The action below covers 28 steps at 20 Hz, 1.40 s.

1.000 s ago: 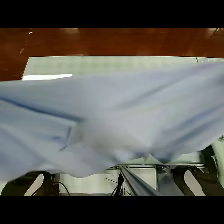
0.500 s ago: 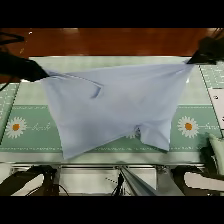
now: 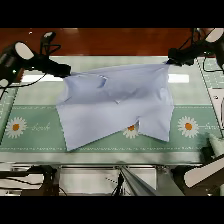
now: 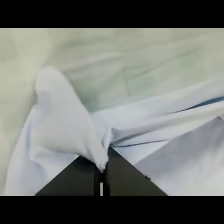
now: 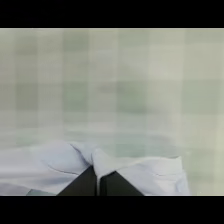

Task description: Fold the shirts.

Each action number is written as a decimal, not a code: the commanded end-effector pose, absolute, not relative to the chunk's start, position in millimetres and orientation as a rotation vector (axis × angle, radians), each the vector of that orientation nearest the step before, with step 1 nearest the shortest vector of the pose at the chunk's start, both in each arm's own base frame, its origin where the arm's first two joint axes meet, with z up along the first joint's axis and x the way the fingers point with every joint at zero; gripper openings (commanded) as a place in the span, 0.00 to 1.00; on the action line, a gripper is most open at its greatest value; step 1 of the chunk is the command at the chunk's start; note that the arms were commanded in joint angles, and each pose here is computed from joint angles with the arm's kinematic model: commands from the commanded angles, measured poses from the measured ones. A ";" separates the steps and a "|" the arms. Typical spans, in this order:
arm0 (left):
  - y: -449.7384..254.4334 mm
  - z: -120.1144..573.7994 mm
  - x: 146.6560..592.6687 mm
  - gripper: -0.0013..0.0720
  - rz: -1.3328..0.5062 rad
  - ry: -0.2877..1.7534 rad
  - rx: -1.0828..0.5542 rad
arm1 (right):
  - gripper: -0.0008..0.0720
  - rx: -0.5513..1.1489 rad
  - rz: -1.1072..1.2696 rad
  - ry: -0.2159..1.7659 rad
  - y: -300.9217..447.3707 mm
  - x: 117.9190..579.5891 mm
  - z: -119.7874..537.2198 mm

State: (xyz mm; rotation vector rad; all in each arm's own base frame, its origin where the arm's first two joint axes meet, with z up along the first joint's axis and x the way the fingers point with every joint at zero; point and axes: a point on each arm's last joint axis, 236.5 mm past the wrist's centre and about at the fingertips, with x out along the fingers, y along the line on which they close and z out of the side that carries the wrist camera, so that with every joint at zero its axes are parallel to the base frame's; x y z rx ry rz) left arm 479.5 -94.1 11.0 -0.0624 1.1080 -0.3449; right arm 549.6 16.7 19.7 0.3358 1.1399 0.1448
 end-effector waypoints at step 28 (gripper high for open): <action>-75.4 -61.4 164.2 0.94 -0.231 1.548 -0.717 | 0.69 0.387 0.169 1.147 -101.4 451.5 111.7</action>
